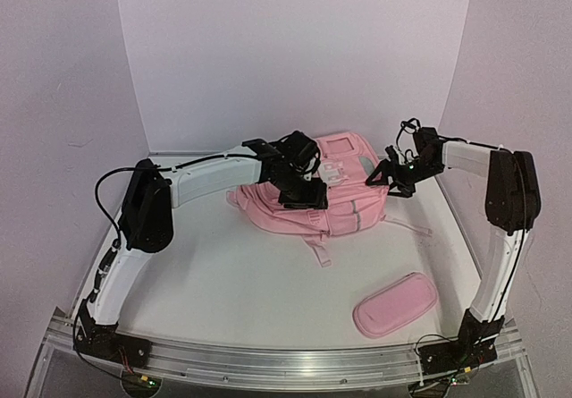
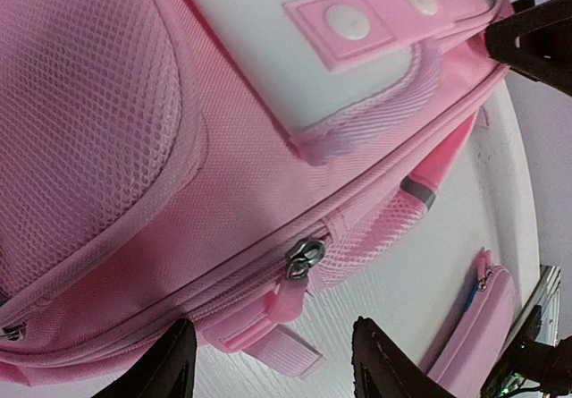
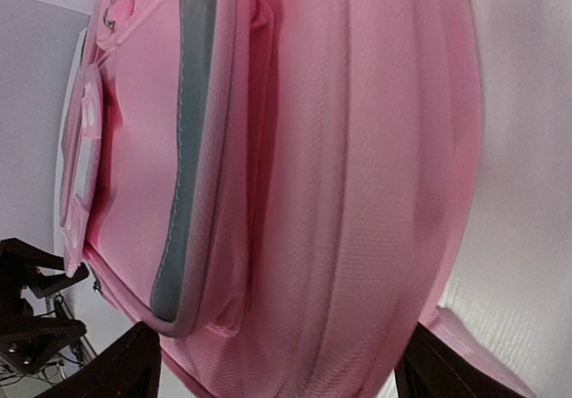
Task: Pack the student bag
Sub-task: Unzip the student bag at the center of the board.
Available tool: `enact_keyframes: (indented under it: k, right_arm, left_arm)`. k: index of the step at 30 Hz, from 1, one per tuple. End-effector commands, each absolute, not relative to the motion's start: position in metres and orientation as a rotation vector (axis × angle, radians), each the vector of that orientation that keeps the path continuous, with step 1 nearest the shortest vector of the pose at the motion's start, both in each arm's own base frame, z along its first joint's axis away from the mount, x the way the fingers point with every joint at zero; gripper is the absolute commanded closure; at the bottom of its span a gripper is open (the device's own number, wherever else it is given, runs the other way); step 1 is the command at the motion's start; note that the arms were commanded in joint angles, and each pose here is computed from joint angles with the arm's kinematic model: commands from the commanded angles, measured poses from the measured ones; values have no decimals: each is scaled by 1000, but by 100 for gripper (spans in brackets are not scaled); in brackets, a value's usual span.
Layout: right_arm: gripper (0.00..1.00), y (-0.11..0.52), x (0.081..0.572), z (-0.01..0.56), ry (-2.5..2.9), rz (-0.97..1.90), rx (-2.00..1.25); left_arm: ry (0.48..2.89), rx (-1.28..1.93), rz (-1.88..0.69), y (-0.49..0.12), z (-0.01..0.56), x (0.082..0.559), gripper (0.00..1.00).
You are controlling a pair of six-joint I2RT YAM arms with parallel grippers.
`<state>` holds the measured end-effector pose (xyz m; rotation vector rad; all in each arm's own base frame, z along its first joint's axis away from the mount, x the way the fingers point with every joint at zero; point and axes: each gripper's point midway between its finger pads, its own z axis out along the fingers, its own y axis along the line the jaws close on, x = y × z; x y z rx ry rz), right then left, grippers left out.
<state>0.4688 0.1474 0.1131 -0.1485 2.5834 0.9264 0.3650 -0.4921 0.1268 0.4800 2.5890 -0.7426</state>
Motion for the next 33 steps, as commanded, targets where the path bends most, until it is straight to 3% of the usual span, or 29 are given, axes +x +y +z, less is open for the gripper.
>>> enact_keyframes:
  k: [1,9,17,33]
  right_arm:
    - [19,165,463,119,2571,1008,-172]
    - [45,177,442,110,2605,1042,-189]
    - [58,190,429,107,2623,1069,-216]
    - [88,184,430,100,2641,1013,-208]
  left_arm:
    - [2590,496,-739,-497,125,367,41]
    - [2561,468,-708,-500,120,379,48]
    - [2532,494,-705,-507,117,387,53]
    - [2487,421,-644,-490,133,399,94]
